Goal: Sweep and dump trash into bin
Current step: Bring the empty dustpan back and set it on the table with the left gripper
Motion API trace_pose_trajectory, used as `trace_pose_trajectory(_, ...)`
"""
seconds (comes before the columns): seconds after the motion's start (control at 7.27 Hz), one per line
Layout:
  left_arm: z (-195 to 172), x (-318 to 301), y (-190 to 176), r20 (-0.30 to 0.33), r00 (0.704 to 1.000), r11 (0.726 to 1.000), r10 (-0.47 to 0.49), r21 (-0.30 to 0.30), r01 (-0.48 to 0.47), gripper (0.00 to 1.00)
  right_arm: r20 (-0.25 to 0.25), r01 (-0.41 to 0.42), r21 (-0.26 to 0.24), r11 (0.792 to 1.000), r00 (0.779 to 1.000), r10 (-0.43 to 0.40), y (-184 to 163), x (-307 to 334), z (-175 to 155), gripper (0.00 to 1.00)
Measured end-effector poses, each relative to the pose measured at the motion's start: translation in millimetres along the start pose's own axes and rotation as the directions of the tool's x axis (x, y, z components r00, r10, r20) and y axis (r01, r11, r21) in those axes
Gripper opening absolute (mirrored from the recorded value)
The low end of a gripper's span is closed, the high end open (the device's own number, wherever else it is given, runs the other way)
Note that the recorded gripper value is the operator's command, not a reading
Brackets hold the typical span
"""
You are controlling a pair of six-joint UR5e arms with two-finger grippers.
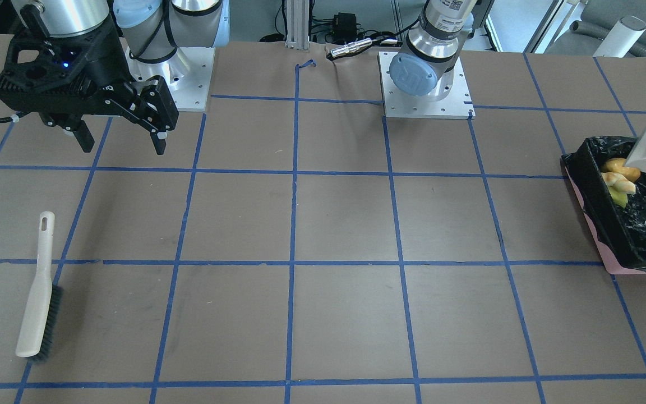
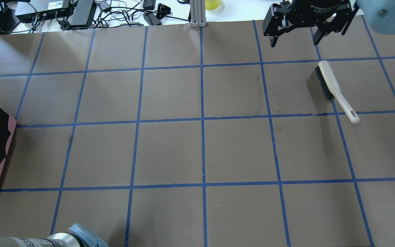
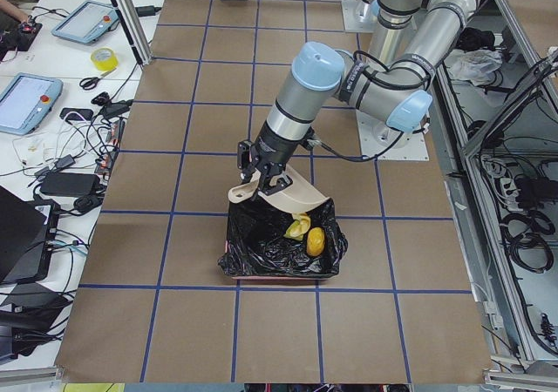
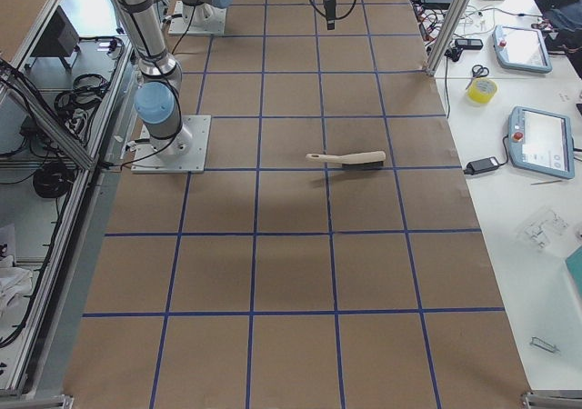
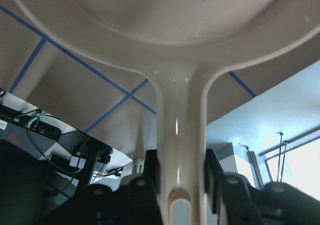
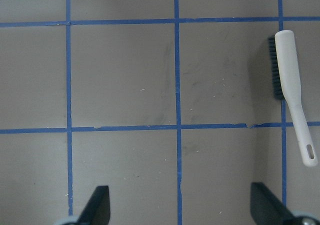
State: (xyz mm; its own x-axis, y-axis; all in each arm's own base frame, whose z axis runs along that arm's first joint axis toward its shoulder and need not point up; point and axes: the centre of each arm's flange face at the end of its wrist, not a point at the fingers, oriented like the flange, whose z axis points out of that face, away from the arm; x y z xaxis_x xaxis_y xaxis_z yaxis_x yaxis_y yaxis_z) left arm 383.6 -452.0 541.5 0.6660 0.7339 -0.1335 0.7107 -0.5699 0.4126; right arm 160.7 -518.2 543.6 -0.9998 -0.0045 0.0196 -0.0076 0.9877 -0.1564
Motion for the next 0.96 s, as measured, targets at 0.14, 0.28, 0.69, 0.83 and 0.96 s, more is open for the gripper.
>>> trace_pose_trajectory(0.14, 0.4, -34.1, -9.1, 0.023, 0.998, 0.995, -0.061, 0.074, 0.059, 0.0, -0.001, 0.026, -0.001, 1.0, 1.0, -0.026, -1.1, 3.1, 0.7, 1.0)
trace_pose_trajectory(0.28, 1.3, -74.0, -22.8, 0.033, 0.991, 0.984, -0.128, 0.131, 0.123, 0.0, -0.003, 0.04, -0.002, 0.999, 0.999, -0.04, -1.7, 4.8, 1.1, 1.0)
trace_pose_trajectory(0.69, 44.0, -180.5, -75.3, -0.034, 0.928, 0.886, -0.372, 0.286, 0.366, 0.0, -0.003, 0.047, -0.005, 0.999, 0.999, -0.047, -1.8, 5.8, 2.1, 1.0)
trace_pose_trajectory(0.83, 65.7, -214.5, -97.0, -0.079, 0.904, 0.846, -0.419, 0.327, 0.421, 0.0, -0.003, 0.047, -0.006, 0.999, 0.999, -0.047, -1.7, 5.8, 2.3, 1.0)
trace_pose_trajectory(0.96, 87.8, -246.5, -117.7, -0.132, 0.883, 0.812, -0.45, 0.353, 0.466, 0.0, -0.003, 0.048, -0.007, 0.999, 0.999, -0.048, -1.7, 5.8, 2.6, 1.0)
